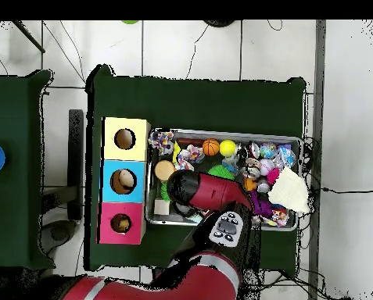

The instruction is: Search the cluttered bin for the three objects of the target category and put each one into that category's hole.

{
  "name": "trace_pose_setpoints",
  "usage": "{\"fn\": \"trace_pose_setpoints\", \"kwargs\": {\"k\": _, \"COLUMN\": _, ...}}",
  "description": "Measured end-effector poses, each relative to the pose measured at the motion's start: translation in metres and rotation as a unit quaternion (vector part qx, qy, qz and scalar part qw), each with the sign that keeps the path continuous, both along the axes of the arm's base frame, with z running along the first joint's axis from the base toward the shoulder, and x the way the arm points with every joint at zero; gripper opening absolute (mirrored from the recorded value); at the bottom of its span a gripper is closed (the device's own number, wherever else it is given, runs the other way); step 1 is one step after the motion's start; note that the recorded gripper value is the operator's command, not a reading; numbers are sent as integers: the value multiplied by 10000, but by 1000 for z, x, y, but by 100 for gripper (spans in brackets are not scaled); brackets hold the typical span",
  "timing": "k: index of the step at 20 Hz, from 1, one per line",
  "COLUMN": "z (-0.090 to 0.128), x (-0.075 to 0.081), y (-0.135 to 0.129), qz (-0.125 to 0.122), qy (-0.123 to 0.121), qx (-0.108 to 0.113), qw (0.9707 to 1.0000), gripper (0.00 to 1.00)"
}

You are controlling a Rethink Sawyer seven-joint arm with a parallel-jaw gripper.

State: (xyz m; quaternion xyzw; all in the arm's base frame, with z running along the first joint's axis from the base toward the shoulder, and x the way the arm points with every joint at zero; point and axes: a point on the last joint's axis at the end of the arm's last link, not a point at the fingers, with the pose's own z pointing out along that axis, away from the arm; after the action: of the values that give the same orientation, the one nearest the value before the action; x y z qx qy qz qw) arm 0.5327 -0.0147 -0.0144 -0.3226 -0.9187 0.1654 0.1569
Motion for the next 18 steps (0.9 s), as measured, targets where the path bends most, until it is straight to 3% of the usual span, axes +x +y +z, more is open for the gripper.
{"fn": "trace_pose_setpoints", "kwargs": {"k": 6, "z": -9, "x": 9, "y": -2, "qz": -324, "qy": -114, "qx": 329, "qw": 9989, "gripper": 100}}
{"fn": "trace_pose_setpoints", "kwargs": {"k": 11, "z": -20, "x": 25, "y": -3, "qz": -613, "qy": -535, "qx": 691, "qw": 9943, "gripper": 100}}
{"fn": "trace_pose_setpoints", "kwargs": {"k": 12, "z": -24, "x": 27, "y": -4, "qz": -697, "qy": -669, "qx": 807, "qw": 9920, "gripper": 100}}
{"fn": "trace_pose_setpoints", "kwargs": {"k": 18, "z": -29, "x": 26, "y": -2, "qz": -826, "qy": -846, "qx": 996, "qw": 9880, "gripper": 100}}
